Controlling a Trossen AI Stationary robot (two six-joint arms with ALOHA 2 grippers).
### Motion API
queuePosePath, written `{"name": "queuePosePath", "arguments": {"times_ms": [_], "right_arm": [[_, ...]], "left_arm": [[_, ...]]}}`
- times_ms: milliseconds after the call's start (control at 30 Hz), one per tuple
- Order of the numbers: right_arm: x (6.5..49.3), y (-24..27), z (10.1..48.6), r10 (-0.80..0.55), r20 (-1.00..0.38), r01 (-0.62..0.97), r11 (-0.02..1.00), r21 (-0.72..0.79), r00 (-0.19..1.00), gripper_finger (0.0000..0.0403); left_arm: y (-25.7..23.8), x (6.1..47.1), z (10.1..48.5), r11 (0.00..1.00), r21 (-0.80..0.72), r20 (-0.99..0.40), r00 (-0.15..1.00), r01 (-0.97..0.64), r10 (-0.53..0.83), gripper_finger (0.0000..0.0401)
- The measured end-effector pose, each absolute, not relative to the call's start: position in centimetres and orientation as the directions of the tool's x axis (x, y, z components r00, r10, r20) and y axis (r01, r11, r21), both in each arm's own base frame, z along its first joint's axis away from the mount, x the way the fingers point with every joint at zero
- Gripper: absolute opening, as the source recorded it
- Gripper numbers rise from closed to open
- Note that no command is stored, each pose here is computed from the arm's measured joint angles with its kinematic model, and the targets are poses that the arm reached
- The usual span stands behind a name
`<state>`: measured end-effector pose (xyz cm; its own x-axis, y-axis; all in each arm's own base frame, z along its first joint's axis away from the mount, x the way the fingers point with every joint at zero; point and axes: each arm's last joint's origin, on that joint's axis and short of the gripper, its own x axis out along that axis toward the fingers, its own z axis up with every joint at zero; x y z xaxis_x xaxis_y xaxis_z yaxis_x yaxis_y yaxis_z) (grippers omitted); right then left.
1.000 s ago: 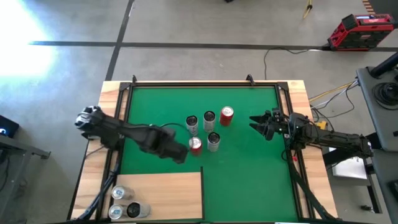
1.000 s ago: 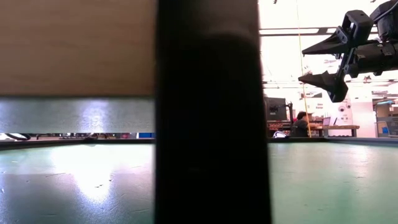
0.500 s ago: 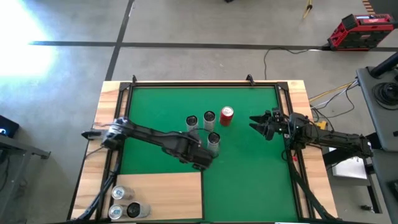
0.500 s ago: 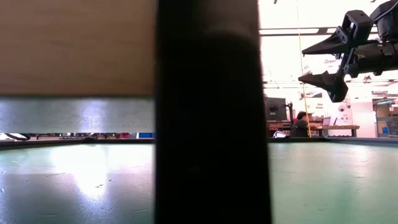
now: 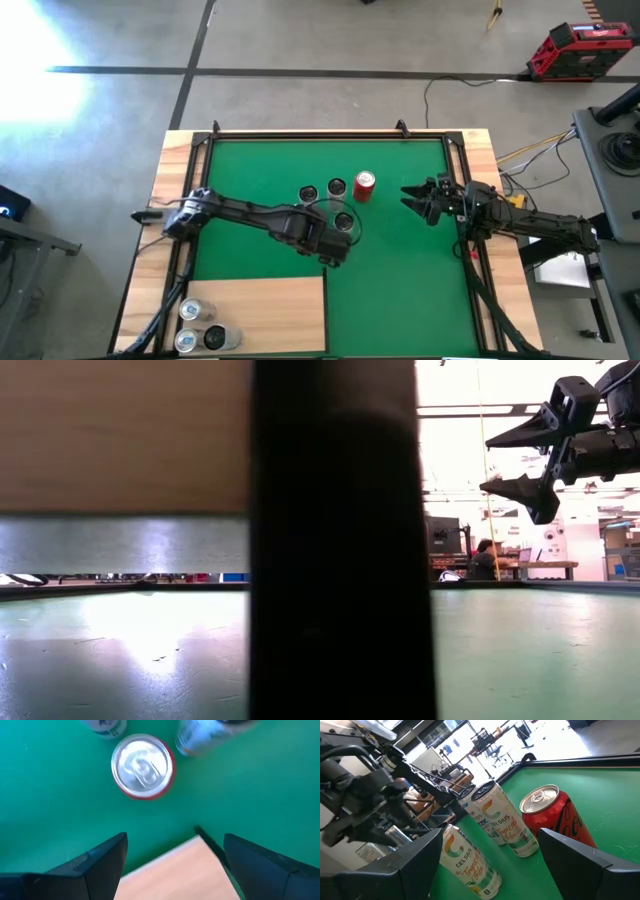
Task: Place canned beverage on shelf
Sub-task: Put the bottom red soda can on the shelf
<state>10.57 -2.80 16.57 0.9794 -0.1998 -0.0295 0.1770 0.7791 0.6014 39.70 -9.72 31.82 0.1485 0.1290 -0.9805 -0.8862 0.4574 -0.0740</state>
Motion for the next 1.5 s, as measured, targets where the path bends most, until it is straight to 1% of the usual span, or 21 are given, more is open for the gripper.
{"name": "queuePosePath", "arguments": {"times_ms": [133,233,300,567,633,800,1067,1233,1367,1500], "right_arm": [[10.6,-2.8,16.6,-0.200,-0.029,0.177,0.779,0.601,0.979,0.0318],[10.6,-2.8,16.6,-0.200,-0.029,0.177,0.779,0.601,0.979,0.0318],[10.6,-2.8,16.6,-0.200,-0.029,0.177,0.779,0.601,0.979,0.0318],[10.6,-2.8,16.6,-0.200,-0.029,0.177,0.779,0.601,0.979,0.0318],[10.6,-2.8,16.6,-0.200,-0.029,0.177,0.779,0.601,0.979,0.0318],[10.6,-2.8,16.6,-0.200,-0.029,0.177,0.779,0.601,0.979,0.0318],[10.6,-2.8,16.6,-0.200,-0.029,0.177,0.779,0.601,0.979,0.0318],[10.6,-2.8,16.6,-0.200,-0.029,0.177,0.779,0.601,0.979,0.0318],[10.6,-2.8,16.6,-0.200,-0.029,0.177,0.779,0.601,0.979,0.0318],[10.6,-2.8,16.6,-0.200,-0.029,0.177,0.779,0.601,0.979,0.0318]], "left_arm": [[-7.8,40.1,30.9,0.418,-0.047,-0.989,0.102,-0.907,0.110,0.0314],[-6.6,40.2,30.2,0.404,-0.022,-0.994,0.065,-0.914,0.093,0.0322],[-6.0,40.4,29.6,0.404,-0.017,-0.996,0.051,-0.915,0.076,0.0333],[-4.8,41.1,28.6,0.416,-0.047,-0.996,0.075,-0.908,0.051,0.0393],[-4.8,41.1,28.5,0.415,-0.040,-0.996,0.068,-0.909,0.052,0.0397],[-4.4,41.3,28.0,0.408,-0.047,-0.996,0.076,-0.912,0.056,0.0395],[-2.9,41.5,25.8,0.385,-0.012,-0.998,0.037,-0.923,0.059,0.0399],[-1.9,41.5,24.4,0.392,-0.016,-1.000,0.017,-0.920,-0.002,0.0398],[-1.4,41.6,24.0,0.387,-0.038,-0.999,0.023,-0.921,-0.045,0.0389],[-1.4,41.7,23.7,0.387,-0.051,-0.998,0.035,-0.921,-0.048,0.0370]]}}
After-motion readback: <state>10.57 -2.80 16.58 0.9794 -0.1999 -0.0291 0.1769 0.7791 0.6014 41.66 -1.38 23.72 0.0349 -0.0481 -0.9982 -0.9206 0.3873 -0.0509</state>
